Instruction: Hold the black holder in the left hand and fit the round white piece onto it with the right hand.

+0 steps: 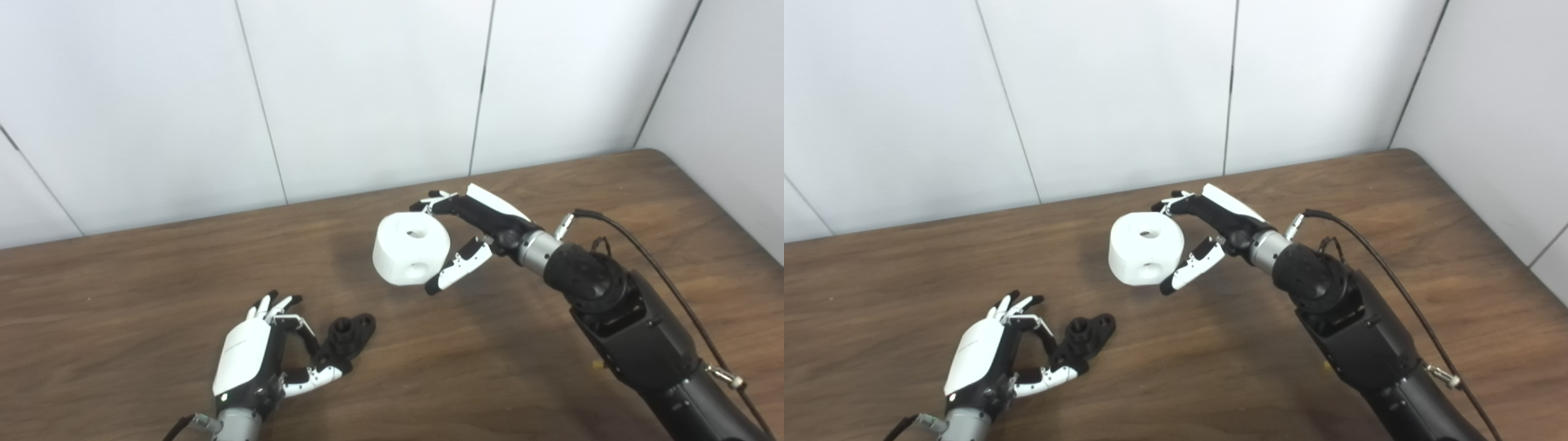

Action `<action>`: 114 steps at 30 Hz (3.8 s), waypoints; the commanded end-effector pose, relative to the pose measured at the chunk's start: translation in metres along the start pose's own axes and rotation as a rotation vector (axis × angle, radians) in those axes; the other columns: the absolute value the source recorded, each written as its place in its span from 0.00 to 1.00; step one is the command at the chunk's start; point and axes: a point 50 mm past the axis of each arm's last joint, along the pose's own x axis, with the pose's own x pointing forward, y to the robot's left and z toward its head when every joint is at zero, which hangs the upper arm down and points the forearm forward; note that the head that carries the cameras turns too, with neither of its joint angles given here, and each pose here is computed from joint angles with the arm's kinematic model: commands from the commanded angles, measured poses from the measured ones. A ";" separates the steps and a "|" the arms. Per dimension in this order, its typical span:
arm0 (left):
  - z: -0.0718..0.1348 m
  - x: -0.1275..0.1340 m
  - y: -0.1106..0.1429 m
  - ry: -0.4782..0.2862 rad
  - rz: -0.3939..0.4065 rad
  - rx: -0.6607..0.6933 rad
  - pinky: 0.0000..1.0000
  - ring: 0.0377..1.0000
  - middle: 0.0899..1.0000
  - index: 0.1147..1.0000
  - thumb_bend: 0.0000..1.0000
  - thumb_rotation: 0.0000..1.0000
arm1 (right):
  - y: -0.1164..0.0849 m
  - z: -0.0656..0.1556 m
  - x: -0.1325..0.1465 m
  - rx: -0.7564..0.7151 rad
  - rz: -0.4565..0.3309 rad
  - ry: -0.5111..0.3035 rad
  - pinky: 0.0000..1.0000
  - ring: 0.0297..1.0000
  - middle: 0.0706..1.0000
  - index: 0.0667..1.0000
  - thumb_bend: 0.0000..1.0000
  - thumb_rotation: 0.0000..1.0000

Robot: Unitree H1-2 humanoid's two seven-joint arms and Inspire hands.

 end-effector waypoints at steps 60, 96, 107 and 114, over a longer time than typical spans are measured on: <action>0.033 -0.006 -0.025 0.008 -0.068 -0.005 1.00 1.00 0.88 0.41 0.52 0.05 | 0.034 0.031 0.013 -0.091 0.113 -0.149 1.00 0.98 0.84 0.44 0.49 0.13; 0.024 -0.013 -0.020 0.028 -0.073 -0.004 1.00 1.00 0.88 0.41 0.52 0.05 | 0.027 0.036 0.012 -0.143 0.132 -0.150 1.00 0.98 0.84 0.44 0.50 0.13; 0.022 -0.012 -0.020 0.025 -0.070 -0.004 1.00 1.00 0.88 0.41 0.52 0.05 | 0.016 0.036 0.008 -0.186 0.131 -0.140 1.00 0.97 0.84 0.44 0.49 0.13; 0.023 -0.011 -0.021 0.027 -0.071 -0.004 1.00 1.00 0.88 0.41 0.52 0.05 | 0.015 0.036 0.007 -0.187 0.130 -0.141 1.00 0.97 0.84 0.44 0.49 0.13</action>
